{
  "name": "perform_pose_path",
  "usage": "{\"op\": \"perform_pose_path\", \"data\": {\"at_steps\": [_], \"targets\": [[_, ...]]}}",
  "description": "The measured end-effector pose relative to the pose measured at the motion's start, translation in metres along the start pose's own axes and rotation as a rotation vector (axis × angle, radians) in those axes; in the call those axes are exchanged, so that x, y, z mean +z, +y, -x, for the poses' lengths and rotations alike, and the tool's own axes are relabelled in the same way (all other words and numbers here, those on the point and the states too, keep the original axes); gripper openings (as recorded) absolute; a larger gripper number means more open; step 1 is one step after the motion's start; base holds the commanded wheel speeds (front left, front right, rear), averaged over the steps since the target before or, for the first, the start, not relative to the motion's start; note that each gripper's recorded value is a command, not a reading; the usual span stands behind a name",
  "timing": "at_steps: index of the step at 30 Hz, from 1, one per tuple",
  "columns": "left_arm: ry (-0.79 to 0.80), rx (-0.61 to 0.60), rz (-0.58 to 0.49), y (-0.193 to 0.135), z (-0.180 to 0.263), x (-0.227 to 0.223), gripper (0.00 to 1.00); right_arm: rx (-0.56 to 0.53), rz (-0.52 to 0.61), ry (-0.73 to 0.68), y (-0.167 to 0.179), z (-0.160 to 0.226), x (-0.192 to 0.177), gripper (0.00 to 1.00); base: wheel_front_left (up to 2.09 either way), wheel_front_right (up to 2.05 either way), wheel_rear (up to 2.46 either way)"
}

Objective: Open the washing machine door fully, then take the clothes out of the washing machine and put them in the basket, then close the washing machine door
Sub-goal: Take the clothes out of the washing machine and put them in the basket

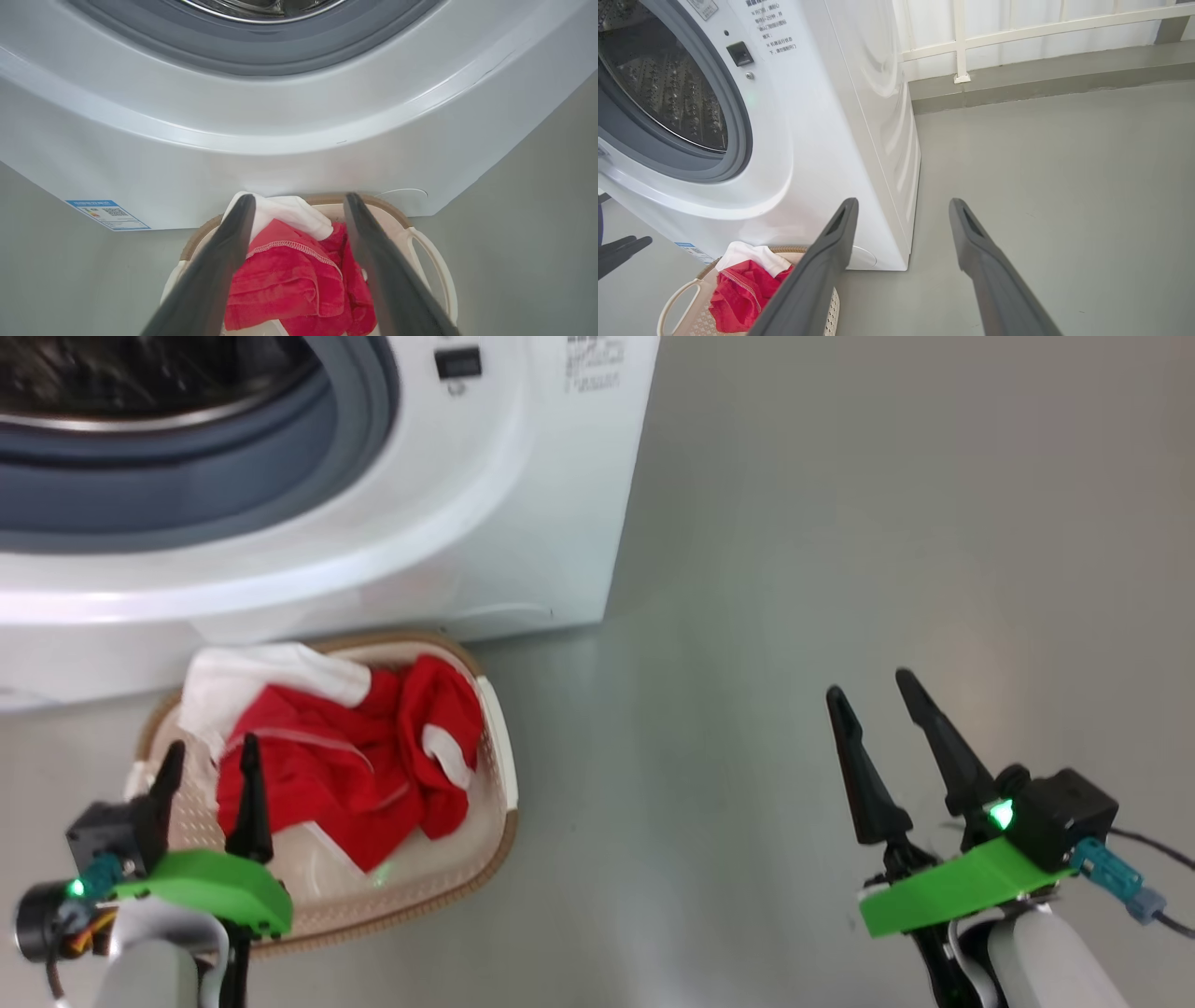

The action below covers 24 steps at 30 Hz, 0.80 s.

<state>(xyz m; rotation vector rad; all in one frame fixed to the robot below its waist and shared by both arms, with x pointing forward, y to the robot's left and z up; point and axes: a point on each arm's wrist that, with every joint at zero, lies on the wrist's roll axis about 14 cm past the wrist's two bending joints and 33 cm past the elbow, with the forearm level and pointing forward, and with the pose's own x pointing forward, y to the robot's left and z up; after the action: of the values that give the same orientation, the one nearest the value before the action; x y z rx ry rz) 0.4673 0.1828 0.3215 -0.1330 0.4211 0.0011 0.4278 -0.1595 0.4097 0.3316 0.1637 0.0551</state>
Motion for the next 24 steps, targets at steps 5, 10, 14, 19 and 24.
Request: {"op": "perform_pose_path", "data": {"at_steps": [5,10,14,19,24], "targets": [[-0.083,-0.017,-0.005,-0.004,0.026,0.027,1.0,-0.001,0.004,-0.02,0.004,0.02,0.01,1.0,0.0,0.0,0.0],[-0.151,-0.026,-0.015,-0.005,0.055,0.046,1.0,0.004,0.008,-0.039,0.008,0.04,0.018,1.0,0.0,0.0,0.0],[-0.223,-0.037,-0.021,-0.007,0.076,0.066,1.0,0.009,0.01,-0.064,0.012,0.054,0.027,1.0,0.0,0.0,0.0],[-0.303,-0.054,-0.026,-0.012,0.102,0.085,1.0,0.01,0.016,-0.092,0.014,0.071,0.035,1.0,0.0,0.0,0.0],[-0.376,-0.076,-0.03,-0.018,0.125,0.102,1.0,0.007,0.018,-0.122,0.014,0.081,0.043,1.0,0.0,0.0,0.0]]}}
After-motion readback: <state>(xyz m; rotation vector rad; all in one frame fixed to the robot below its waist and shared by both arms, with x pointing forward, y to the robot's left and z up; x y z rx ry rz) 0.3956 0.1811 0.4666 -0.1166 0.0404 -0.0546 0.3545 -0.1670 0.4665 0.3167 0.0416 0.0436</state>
